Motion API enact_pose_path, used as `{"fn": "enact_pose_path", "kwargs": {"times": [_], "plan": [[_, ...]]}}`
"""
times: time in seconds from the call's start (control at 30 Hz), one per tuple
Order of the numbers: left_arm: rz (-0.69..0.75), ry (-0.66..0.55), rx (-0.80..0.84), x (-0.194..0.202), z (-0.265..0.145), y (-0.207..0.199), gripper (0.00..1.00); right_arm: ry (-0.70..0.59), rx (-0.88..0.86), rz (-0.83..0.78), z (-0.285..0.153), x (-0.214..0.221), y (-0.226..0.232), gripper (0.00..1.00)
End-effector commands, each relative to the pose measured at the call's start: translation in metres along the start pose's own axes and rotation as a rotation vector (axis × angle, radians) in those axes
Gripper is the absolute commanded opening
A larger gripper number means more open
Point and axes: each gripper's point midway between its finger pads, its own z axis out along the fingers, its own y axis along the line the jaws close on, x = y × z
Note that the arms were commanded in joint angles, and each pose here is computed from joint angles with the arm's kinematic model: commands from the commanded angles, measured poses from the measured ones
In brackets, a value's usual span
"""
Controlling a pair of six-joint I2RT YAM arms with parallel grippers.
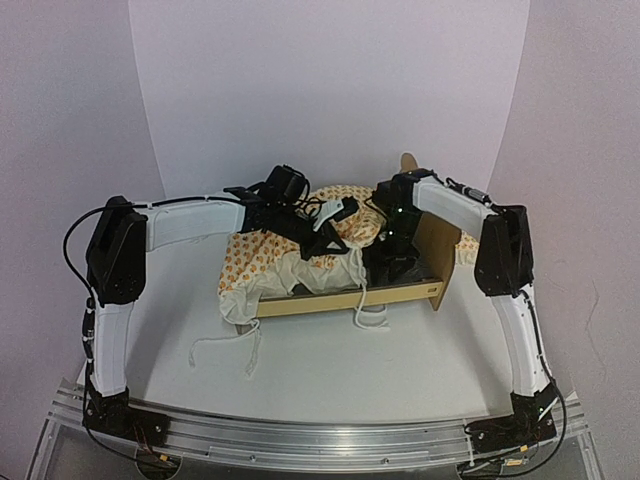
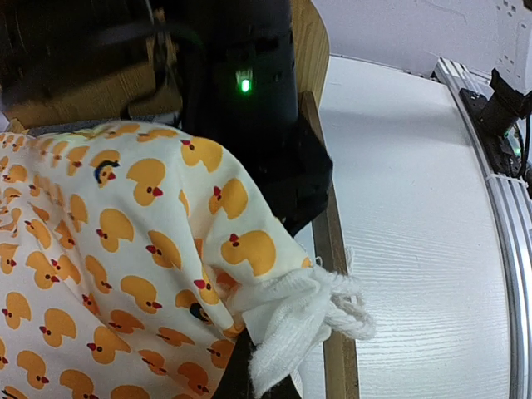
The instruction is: Set up the pet bed
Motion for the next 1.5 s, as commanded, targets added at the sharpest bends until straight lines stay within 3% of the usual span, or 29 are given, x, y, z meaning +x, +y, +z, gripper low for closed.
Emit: {"fn": "enact_pose_path", "kwargs": {"times": [0.0, 0.17, 0.27, 0.43, 0.53, 0.7, 0.83, 1.0, 1.17, 1.23, 1.33, 1.37, 1.47], "plan": [[0.041, -0.043, -0.001, -0.025, -0.020, -0.004, 0.00, -0.118, -0.014, 0.021, -0.089, 0.023, 0.012, 0.47], [0.086, 0.016, 0.075, -0.013, -0.013, -0.025, 0.03, -0.205, -0.099, 0.024, -0.114, 0.023, 0.030, 0.47], [0.143, 0.060, 0.124, -0.004, -0.009, -0.044, 0.11, -0.209, 0.004, 0.105, -0.114, 0.034, 0.009, 0.48], [0.218, 0.155, 0.196, 0.008, 0.010, -0.075, 0.44, -0.335, 0.015, 0.181, -0.137, 0.045, 0.003, 0.50], [0.195, 0.243, 0.196, 0.026, 0.031, -0.082, 0.60, -0.468, -0.061, 0.130, -0.158, 0.054, 0.022, 0.60], [0.164, 0.326, 0.134, 0.052, 0.044, -0.069, 0.68, -0.619, -0.230, -0.074, -0.146, 0.089, 0.059, 0.60], [0.184, 0.419, 0.094, 0.078, 0.056, -0.067, 0.68, -0.800, -0.313, -0.278, -0.123, 0.116, 0.078, 0.56], [0.215, 0.480, 0.026, 0.100, 0.058, -0.057, 0.66, -1.010, -0.372, -0.318, -0.094, 0.128, 0.069, 0.52], [0.224, 0.533, 0.040, 0.124, 0.063, -0.058, 0.62, -0.944, -0.346, -0.367, -0.058, 0.124, 0.072, 0.52], [0.214, 0.528, 0.043, 0.124, 0.064, -0.059, 0.46, -0.951, -0.315, -0.386, -0.045, 0.120, 0.067, 0.53], [0.191, 0.489, 0.054, 0.106, 0.063, -0.061, 0.06, -0.953, -0.255, -0.459, -0.025, 0.116, 0.061, 0.53], [0.181, 0.473, 0.064, 0.096, 0.060, -0.062, 0.01, -0.956, -0.231, -0.480, -0.020, 0.112, 0.060, 0.53], [0.160, 0.440, 0.086, 0.068, 0.049, -0.066, 0.00, -0.947, -0.157, -0.559, -0.005, 0.102, 0.058, 0.53]]}}
